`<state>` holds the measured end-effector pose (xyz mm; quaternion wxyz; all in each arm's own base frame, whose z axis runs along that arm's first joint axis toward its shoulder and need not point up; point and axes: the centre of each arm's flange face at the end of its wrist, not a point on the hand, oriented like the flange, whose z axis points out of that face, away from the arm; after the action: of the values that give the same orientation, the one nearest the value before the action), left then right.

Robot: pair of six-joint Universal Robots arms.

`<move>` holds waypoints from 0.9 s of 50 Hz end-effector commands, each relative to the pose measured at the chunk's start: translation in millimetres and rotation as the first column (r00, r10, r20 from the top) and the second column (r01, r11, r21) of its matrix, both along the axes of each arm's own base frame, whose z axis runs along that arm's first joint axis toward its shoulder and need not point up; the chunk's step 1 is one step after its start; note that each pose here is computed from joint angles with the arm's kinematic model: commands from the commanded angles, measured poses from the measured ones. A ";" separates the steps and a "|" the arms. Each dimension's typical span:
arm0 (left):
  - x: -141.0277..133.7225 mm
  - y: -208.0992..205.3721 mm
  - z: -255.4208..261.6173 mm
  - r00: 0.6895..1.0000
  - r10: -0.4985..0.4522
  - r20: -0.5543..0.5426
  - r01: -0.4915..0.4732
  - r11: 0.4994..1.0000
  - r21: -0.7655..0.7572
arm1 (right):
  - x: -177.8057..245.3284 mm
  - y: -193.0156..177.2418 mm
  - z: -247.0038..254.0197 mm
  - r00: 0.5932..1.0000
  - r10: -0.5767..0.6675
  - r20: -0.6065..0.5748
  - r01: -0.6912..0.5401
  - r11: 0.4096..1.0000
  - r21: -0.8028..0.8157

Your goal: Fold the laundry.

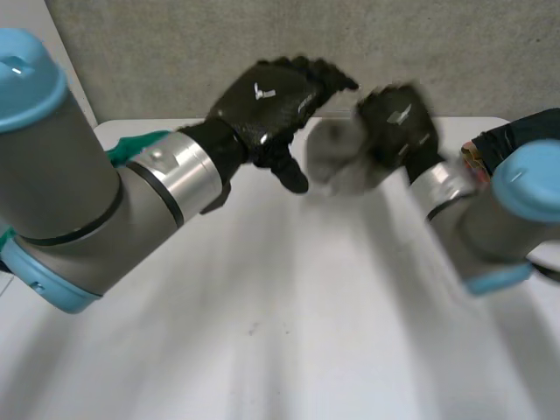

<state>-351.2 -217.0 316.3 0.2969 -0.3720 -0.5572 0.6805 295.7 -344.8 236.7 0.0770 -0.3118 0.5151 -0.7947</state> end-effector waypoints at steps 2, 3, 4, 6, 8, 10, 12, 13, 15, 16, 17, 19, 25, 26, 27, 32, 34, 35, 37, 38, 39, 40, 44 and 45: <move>4.1 5.4 17.9 0.998 -0.006 -0.064 0.005 1.000 -0.012 | -111.8 -89.3 82.5 0.964 -0.105 0.243 0.146 0.977 -0.158; 3.4 6.7 16.6 0.998 -0.011 -0.062 0.010 1.000 -0.010 | -120.4 -93.9 84.4 0.961 -0.112 0.253 0.158 0.974 -0.166; 2.7 7.7 15.1 0.998 -0.013 -0.059 0.013 1.000 -0.006 | -132.8 -101.2 84.3 0.956 -0.126 0.265 0.174 0.970 -0.169; 2.2 8.9 14.2 0.998 -0.016 -0.057 0.016 1.000 -0.005 | -168.3 -122.3 78.7 0.942 -0.157 0.298 0.215 0.961 -0.174; 1.6 9.0 11.0 0.998 -0.018 -0.052 0.018 1.000 0.004 | -208.7 -143.5 70.3 0.933 -0.189 0.306 0.255 0.948 -0.191; 1.2 9.6 9.0 0.999 -0.019 -0.049 0.019 1.000 0.009 | -229.4 -154.9 59.8 0.932 -0.203 0.301 0.267 0.946 -0.186; 0.0 11.0 5.4 0.999 -0.024 -0.042 0.025 1.000 0.017 | -252.3 -169.3 36.5 0.936 -0.207 0.285 0.257 0.955 -0.151; -0.7 11.1 2.8 0.999 -0.026 -0.037 0.027 0.999 0.023 | -258.1 -173.8 27.0 0.941 -0.199 0.274 0.243 0.961 -0.135; -1.4 10.0 -0.1 0.999 -0.025 -0.033 0.026 0.999 0.029 | -274.5 -184.0 -7.4 0.955 -0.171 0.240 0.193 0.979 -0.069; -2.1 10.0 -2.3 0.999 -0.027 -0.030 0.028 0.999 0.034 | -279.3 -186.1 -17.9 0.960 -0.160 0.229 0.177 0.983 -0.054; -3.3 10.3 -7.6 0.999 -0.029 -0.020 0.030 0.998 0.046 | -284.1 -187.4 -29.9 0.963 -0.154 0.220 0.165 0.986 -0.032; -3.8 10.6 -10.7 0.999 -0.031 -0.014 0.031 0.998 0.052 | -301.2 -189.5 -57.9 0.969 -0.150 0.194 0.149 0.989 0.019; -5.4 8.1 -22.8 1.000 -0.029 0.004 0.029 0.996 0.081 | -317.3 -189.1 -105.6 0.972 -0.159 0.173 0.147 0.986 0.078; -5.7 7.8 -24.0 1.000 -0.029 0.006 0.028 0.996 0.083 | -316.7 -189.4 -111.4 0.972 -0.161 0.172 0.149 0.986 0.082; -5.9 7.4 -25.1 1.000 -0.029 0.008 0.028 0.996 0.085 | -316.5 -189.3 -112.9 0.972 -0.161 0.169 0.149 0.986 0.082; -6.3 6.6 -30.0 0.999 -0.028 0.016 0.026 0.995 0.097 | -315.0 -189.8 -110.3 0.973 -0.170 0.156 0.162 0.985 0.067; -6.3 6.6 -30.0 1.000 -0.028 0.015 0.026 0.995 0.098 | -310.4 -191.1 -104.8 0.975 -0.172 0.144 0.166 0.985 0.052; -6.3 6.6 -30.0 1.000 -0.028 0.014 0.026 0.995 0.099 | -308.6 -191.7 -102.3 0.974 -0.173 0.144 0.168 0.985 0.048; -6.3 6.6 -30.0 1.000 -0.028 0.014 0.026 0.995 0.099 | -300.5 -194.5 -94.0 0.974 -0.172 0.146 0.168 0.985 0.039; -6.3 6.6 -30.0 1.000 -0.028 0.014 0.026 0.995 0.099 | -297.0 -195.7 -91.8 0.975 -0.168 0.146 0.164 0.986 0.038; -6.2 6.8 -29.4 1.000 -0.028 0.013 0.026 0.995 0.098 | -293.5 -197.3 -89.4 0.976 -0.162 0.145 0.158 0.987 0.037; -6.2 6.8 -29.4 1.000 -0.028 0.013 0.026 0.995 0.098 | -287.7 -199.3 -87.6 0.978 -0.152 0.141 0.148 0.988 0.037; -5.7 7.2 -28.9 1.000 -0.026 0.013 0.025 0.995 0.098 | -275.1 -202.5 -101.6 0.982 -0.148 0.116 0.143 0.988 0.052; -5.7 7.2 -28.9 1.000 -0.026 0.012 0.025 0.995 0.099 | -274.6 -202.8 -105.1 0.982 -0.154 0.108 0.149 0.987 0.057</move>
<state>-357.4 -210.3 286.4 0.3196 -0.3694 -0.5874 0.6452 4.7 -542.7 143.1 0.0551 -0.2123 0.5435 -0.8102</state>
